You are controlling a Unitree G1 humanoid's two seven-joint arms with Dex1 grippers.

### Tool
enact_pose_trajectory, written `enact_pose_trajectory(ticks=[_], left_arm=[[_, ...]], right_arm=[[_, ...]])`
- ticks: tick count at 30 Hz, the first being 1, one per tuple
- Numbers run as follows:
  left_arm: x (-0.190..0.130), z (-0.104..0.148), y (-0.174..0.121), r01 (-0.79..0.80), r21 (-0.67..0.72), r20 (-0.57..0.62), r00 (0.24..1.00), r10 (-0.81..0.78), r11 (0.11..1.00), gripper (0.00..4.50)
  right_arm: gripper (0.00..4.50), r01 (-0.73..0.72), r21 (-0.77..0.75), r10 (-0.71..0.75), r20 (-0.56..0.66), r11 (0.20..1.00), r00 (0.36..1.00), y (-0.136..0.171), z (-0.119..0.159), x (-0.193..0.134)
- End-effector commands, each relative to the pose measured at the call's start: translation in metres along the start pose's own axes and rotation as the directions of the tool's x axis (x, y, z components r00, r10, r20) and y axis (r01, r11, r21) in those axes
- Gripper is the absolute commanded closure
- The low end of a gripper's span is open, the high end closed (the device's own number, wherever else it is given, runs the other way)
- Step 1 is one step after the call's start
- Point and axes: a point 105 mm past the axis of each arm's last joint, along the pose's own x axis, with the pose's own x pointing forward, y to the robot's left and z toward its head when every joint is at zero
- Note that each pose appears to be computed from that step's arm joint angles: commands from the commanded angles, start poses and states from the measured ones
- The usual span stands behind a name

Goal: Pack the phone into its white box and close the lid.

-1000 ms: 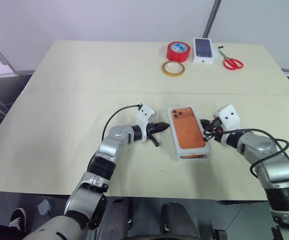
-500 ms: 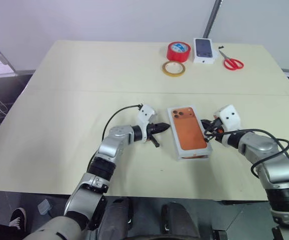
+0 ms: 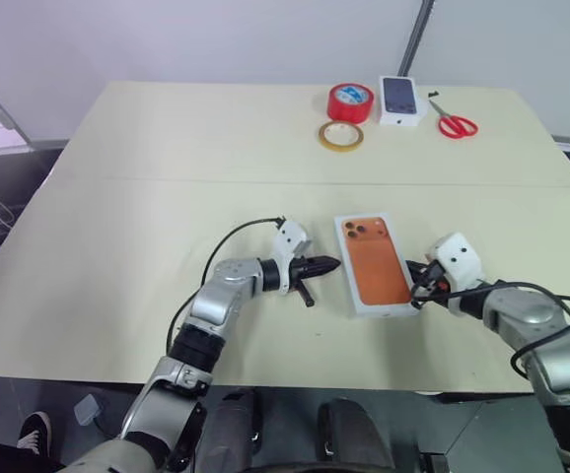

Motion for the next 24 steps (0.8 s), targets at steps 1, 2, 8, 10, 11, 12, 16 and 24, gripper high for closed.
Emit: enact_pose_trajectory(ticks=[1, 2, 8, 10, 11, 12, 16, 24], left_arm=[[0.008, 0.01, -0.019, 0.082, 0.043, 0.022, 0.996, -0.083, 0.996, 4.5], [0.008, 0.009, -0.019, 0.081, 0.059, 0.022, 0.996, -0.083, 0.995, 4.5], [0.001, 0.003, -0.015, 0.059, 0.054, 0.005, 0.998, -0.06, 0.997, 4.5], [-0.002, 0.001, -0.012, 0.049, 0.05, 0.0, 0.999, -0.049, 0.998, 4.5], [-0.003, -0.001, -0.011, 0.041, 0.049, -0.005, 0.999, -0.041, 0.998, 4.5], [-0.004, -0.001, -0.009, 0.033, 0.042, -0.006, 0.999, -0.033, 0.999, 4.5], [-0.003, 0.0, -0.004, 0.011, 0.03, 0.001, 1.0, -0.011, 0.999, 4.5], [0.005, 0.011, 0.002, -0.02, 0.025, 0.027, 0.999, 0.019, 1.0, 4.5]], right_arm=[[4.48, -0.038, -0.057, 0.042, 0.067, 0.998, 0.997, 0.008, 0.019, -0.001], [4.48, -0.037, -0.061, 0.041, 0.065, 0.997, 0.997, 0.007, 0.018, -0.001], [4.48, -0.027, -0.089, 0.03, 0.036, 0.996, 0.999, 0.007, 0.012, 0.001], [4.48, -0.028, -0.086, 0.031, 0.036, 0.996, 0.999, 0.008, 0.011, 0.001], [4.48, -0.029, -0.085, 0.032, 0.034, 0.996, 0.999, 0.008, 0.011, 0.002], [4.48, -0.03, -0.081, 0.032, 0.033, 0.996, 0.999, 0.009, 0.011, 0.002], [4.48, -0.034, -0.092, 0.037, 0.026, 0.995, 0.999, 0.009, 0.011, 0.001], [4.48, -0.01, -0.097, 0.011, 0.015, 0.995, 1.0, 0.003, 0.009, 0.001]])
